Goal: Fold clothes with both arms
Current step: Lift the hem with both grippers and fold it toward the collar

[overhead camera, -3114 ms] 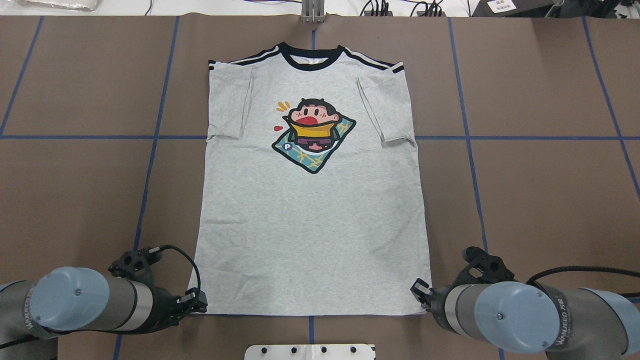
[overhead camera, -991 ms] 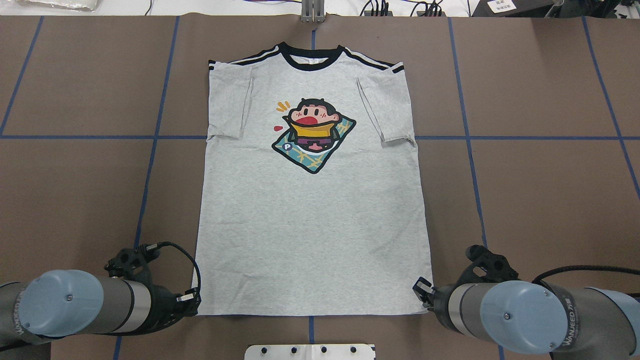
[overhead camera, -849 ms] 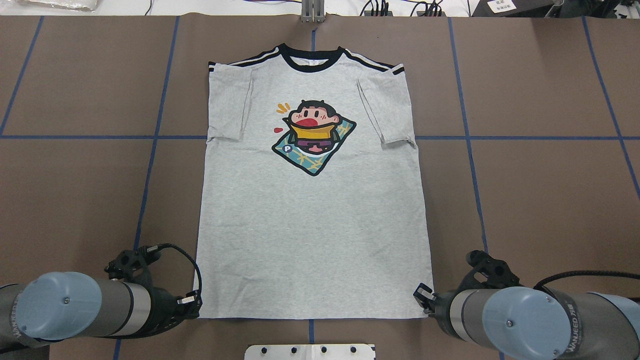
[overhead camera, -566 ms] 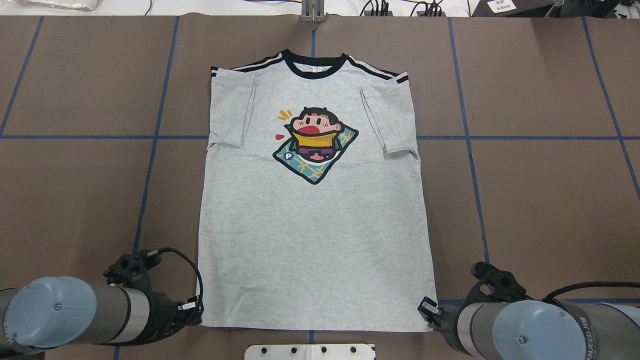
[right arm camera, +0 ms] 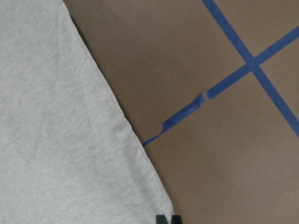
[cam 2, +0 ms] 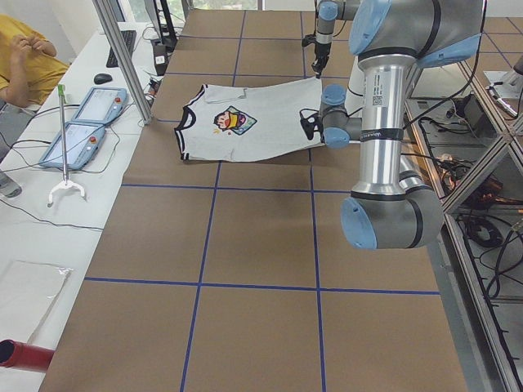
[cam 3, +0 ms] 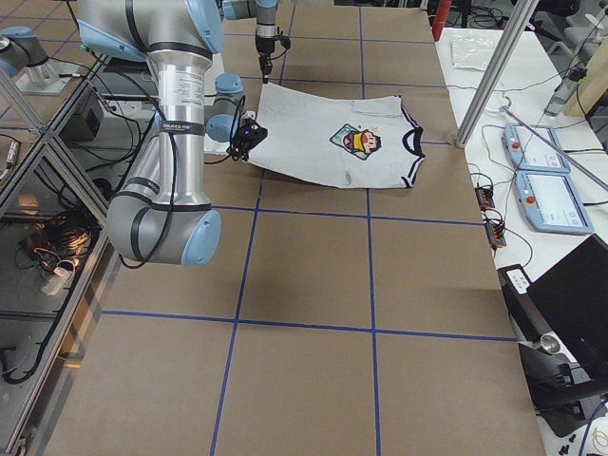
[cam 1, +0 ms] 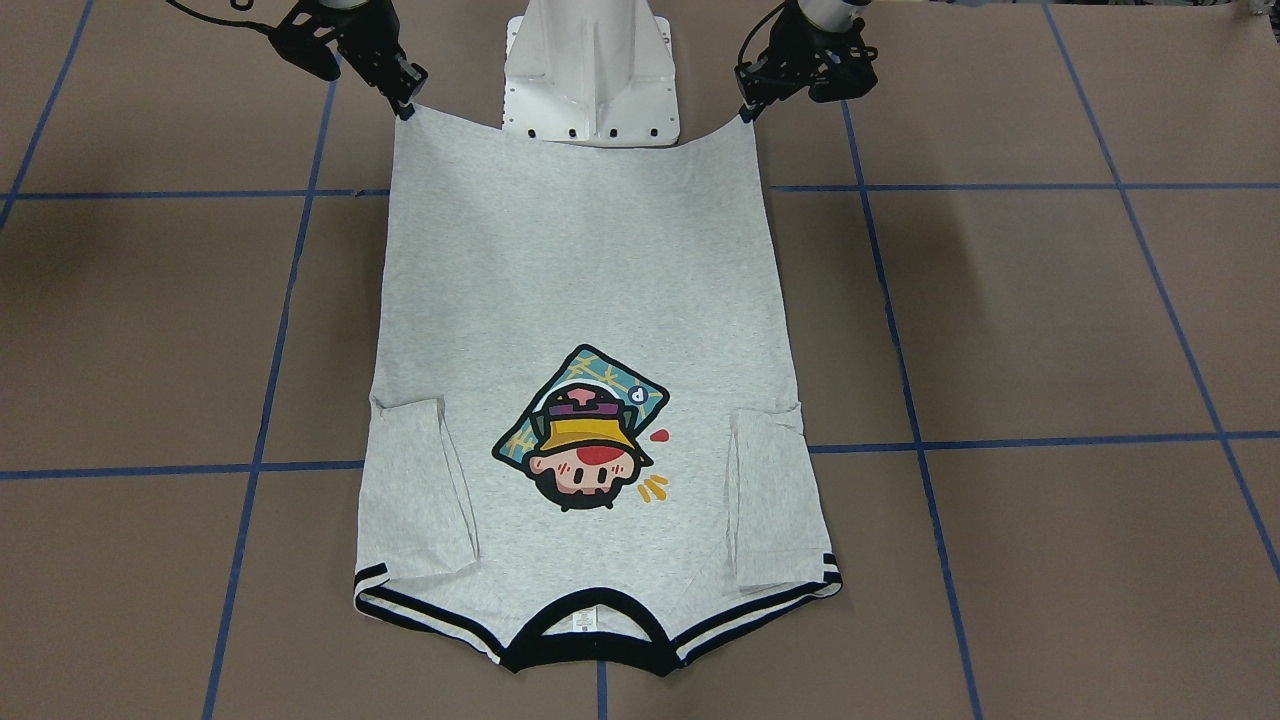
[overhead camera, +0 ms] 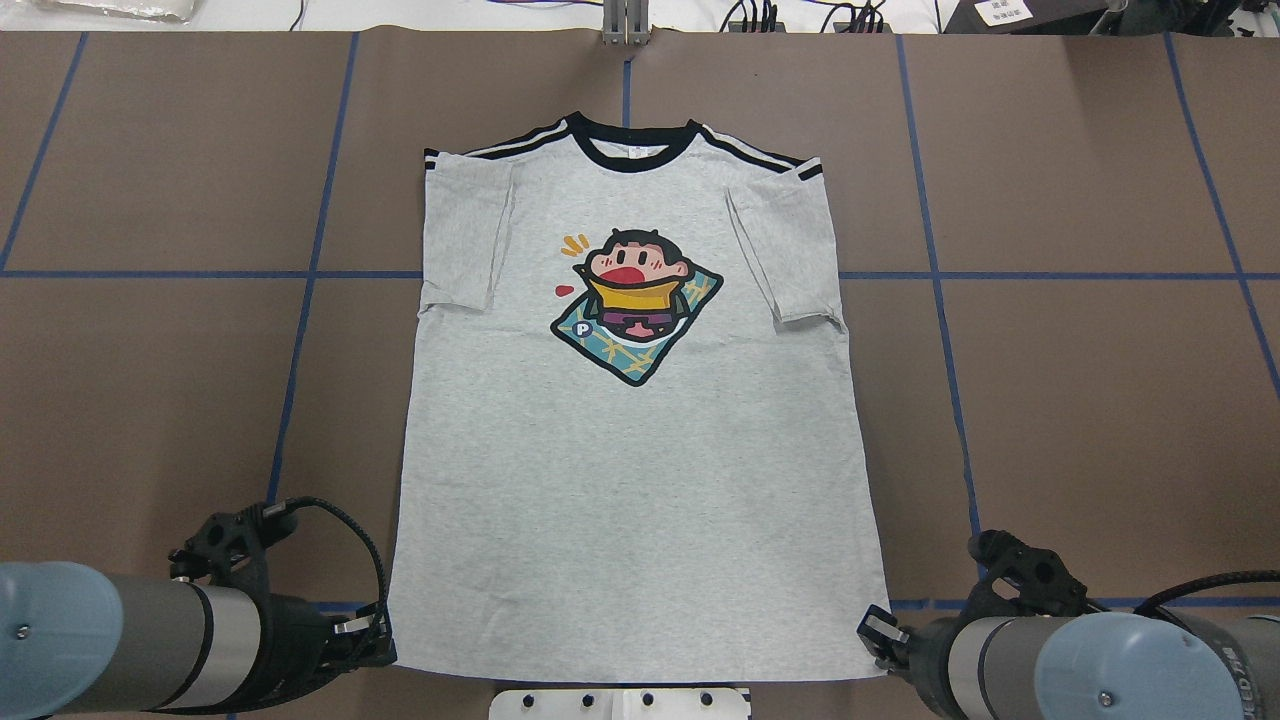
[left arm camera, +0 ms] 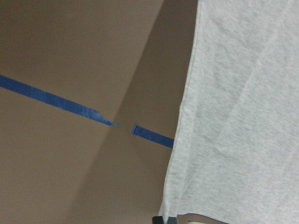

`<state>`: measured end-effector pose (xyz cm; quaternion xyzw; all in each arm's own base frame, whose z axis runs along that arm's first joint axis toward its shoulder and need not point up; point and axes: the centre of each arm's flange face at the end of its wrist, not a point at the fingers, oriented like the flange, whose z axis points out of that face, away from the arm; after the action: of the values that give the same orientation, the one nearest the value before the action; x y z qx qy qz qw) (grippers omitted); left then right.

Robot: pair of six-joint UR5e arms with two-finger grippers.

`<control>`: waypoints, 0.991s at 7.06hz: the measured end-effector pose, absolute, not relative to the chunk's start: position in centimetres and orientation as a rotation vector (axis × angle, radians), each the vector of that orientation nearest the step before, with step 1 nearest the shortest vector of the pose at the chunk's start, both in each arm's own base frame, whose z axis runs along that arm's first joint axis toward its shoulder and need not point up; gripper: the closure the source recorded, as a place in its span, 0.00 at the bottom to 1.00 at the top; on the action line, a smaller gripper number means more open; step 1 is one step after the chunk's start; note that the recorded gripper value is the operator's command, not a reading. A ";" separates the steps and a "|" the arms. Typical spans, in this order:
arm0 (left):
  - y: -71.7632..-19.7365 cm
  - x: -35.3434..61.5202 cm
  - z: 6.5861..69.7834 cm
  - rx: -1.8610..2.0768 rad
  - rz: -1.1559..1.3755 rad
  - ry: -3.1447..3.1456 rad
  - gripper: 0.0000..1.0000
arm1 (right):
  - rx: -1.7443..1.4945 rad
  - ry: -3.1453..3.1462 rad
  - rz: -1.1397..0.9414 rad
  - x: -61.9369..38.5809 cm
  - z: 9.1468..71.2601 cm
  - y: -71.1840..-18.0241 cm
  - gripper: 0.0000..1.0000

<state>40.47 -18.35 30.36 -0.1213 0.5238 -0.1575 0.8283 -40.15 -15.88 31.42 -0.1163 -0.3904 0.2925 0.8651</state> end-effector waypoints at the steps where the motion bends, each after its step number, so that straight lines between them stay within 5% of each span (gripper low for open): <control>1: -19.3 38.9 29.4 -0.239 -0.349 1.138 1.00 | -0.228 -0.815 0.636 -39.4 31.3 -17.0 1.00; 4: -26.8 37.1 29.1 -0.051 -0.381 1.171 1.00 | -0.148 -0.823 0.727 -38.1 31.1 -22.8 1.00; 7: -41.2 41.1 29.1 0.149 -0.442 1.125 1.00 | 0.013 -0.774 0.744 -40.0 27.2 -35.0 1.00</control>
<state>41.08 -41.20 29.10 0.0701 0.5284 -0.2074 0.8203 -40.00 -35.01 27.23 0.0063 -0.3685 0.3545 0.8594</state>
